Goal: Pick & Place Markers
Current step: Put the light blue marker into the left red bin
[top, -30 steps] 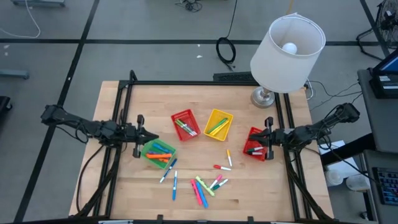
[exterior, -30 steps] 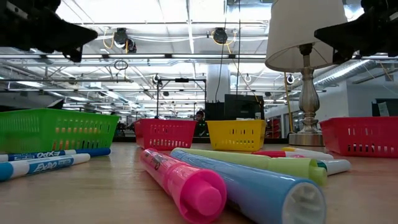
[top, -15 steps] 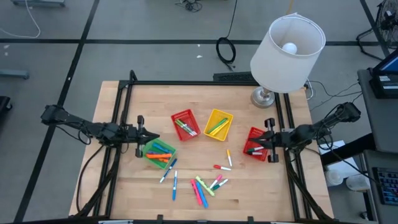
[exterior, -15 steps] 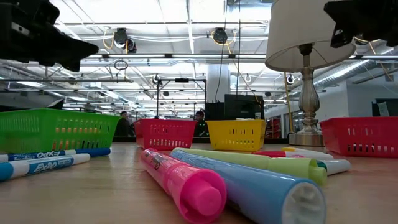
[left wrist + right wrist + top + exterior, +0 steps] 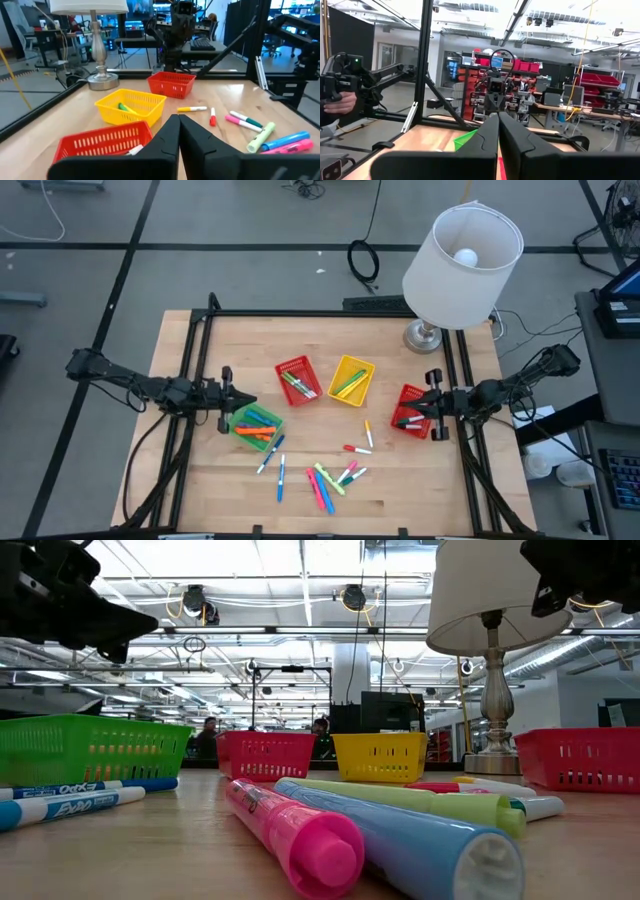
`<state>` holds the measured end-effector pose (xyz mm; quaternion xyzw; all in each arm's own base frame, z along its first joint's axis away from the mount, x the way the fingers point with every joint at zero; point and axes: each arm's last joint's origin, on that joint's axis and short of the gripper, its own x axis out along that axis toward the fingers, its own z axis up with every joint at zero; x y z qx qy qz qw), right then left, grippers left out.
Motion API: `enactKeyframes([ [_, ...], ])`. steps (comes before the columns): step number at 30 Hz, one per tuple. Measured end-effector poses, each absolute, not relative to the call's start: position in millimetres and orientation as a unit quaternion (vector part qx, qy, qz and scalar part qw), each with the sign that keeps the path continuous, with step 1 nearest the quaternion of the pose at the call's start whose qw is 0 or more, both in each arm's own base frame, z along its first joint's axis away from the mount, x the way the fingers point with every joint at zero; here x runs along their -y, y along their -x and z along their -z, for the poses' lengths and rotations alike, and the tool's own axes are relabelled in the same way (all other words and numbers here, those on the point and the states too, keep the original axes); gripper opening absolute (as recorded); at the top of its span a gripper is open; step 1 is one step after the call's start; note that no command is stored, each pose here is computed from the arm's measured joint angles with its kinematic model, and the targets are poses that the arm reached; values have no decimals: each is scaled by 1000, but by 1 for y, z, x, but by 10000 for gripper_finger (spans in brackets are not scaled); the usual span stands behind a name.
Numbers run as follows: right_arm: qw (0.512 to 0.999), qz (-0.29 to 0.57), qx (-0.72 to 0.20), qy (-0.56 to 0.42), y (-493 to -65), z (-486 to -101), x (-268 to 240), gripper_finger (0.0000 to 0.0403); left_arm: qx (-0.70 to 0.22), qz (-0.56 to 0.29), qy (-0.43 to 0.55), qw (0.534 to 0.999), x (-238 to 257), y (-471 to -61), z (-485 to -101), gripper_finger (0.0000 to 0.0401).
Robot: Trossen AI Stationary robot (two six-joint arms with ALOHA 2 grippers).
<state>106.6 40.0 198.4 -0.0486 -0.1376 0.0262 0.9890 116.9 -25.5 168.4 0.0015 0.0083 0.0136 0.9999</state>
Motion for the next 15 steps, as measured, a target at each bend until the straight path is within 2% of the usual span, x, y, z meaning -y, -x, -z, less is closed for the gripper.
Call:
enactKeyframes([
  [6,988,-23,137,67,-107,-198,-40,0,-8,-15,-38,999,25,-117,-169,39],
  [15,989,-24,129,73,-107,-196,-40,0,-5,-15,-38,999,25,-117,-169,42],
])
